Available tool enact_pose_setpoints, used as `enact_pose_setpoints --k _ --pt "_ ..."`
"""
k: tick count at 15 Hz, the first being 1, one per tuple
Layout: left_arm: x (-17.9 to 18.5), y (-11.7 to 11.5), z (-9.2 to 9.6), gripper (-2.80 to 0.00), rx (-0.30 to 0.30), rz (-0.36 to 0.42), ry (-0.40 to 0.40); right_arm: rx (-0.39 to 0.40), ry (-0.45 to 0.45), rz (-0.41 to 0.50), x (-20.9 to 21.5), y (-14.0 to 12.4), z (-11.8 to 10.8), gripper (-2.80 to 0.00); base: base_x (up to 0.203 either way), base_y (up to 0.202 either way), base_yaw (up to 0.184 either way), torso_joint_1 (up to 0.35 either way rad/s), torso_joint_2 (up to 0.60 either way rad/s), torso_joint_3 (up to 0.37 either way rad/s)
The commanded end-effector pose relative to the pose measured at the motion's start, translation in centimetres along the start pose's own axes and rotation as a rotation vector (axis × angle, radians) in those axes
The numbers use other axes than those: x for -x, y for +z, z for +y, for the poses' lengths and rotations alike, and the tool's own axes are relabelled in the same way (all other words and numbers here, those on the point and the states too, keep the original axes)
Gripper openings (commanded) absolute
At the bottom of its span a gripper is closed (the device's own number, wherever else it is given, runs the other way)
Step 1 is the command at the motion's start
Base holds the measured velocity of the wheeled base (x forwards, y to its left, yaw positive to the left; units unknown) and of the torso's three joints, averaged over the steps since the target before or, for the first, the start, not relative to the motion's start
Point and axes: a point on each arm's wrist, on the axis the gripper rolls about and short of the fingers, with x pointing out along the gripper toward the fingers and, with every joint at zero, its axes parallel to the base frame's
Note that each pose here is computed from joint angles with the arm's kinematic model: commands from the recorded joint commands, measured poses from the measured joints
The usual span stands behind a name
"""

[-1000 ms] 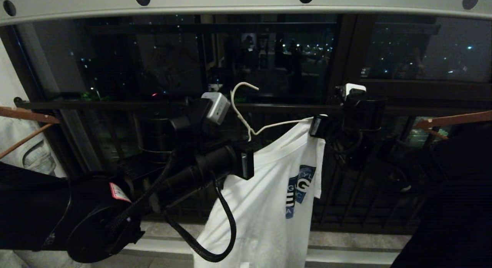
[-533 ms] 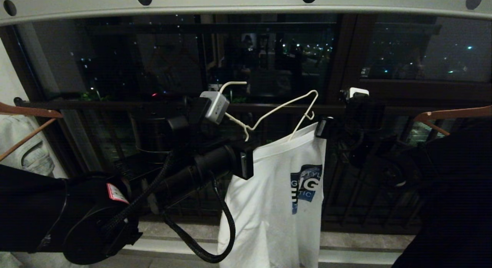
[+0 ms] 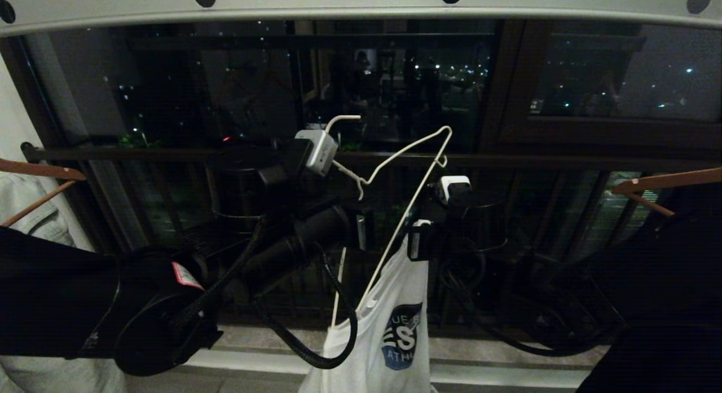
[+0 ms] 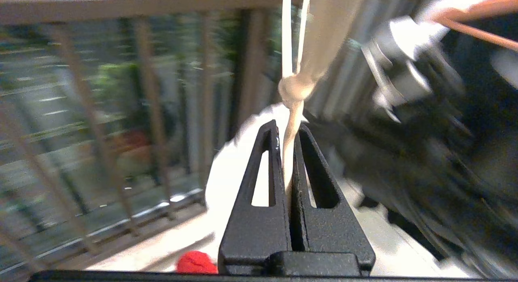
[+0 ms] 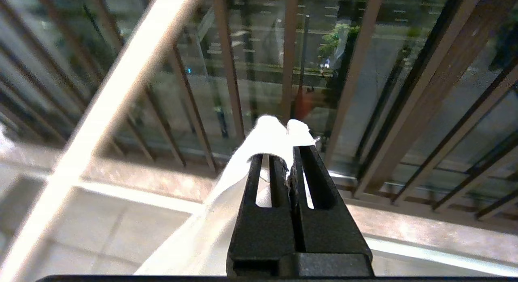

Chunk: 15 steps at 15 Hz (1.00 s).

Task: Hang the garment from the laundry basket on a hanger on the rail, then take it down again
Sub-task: Take the clothes off the clothes rack, then put clothes in the basket

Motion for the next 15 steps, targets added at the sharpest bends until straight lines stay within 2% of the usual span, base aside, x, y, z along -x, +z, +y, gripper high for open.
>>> enact_pose_setpoints --k 1,3,6,7,8,12,15 --pt "-1.3 -0.4 0.3 -2.80 0.004 -0.034 0.048 0.014 0.030 0.001 1.1 0.1 0.4 -2.80 0.000 0.000 0.000 0.000 0.00 0.000" --pt "-2.2 -0.5 0.6 -2.80 0.006 -0.107 0.083 0.032 0.047 0.017 1.0 -0.5 0.5 -2.80 0.000 0.000 0.000 0.000 0.00 0.000" --pt "-2.3 -0.2 0.9 -2.80 -0.017 -0.121 0.107 0.042 0.042 0.042 0.4 -1.4 0.5 -2.80 0.000 0.000 0.000 0.000 0.00 0.000" --pt "-2.4 0.4 1.0 -2.80 -0.020 -0.152 0.170 0.050 0.058 0.061 0.2 -2.0 0.6 -2.80 0.000 0.000 0.000 0.000 0.00 0.000" --pt "-2.3 0.6 1.1 -2.80 -0.028 -0.159 0.197 0.056 0.064 0.075 -0.1 -2.5 0.6 -2.80 0.000 0.000 0.000 0.000 0.00 0.000" --pt "-2.1 -0.4 1.8 -2.80 -0.167 -0.099 0.224 0.086 0.068 0.148 -1.9 -5.1 0.2 -2.80 0.000 0.000 0.000 0.000 0.00 0.000" --pt "-1.2 1.0 3.1 -2.80 -0.195 -0.118 0.258 0.160 0.064 0.230 -4.7 -8.3 -1.2 -2.80 0.000 0.000 0.000 0.000 0.00 0.000"
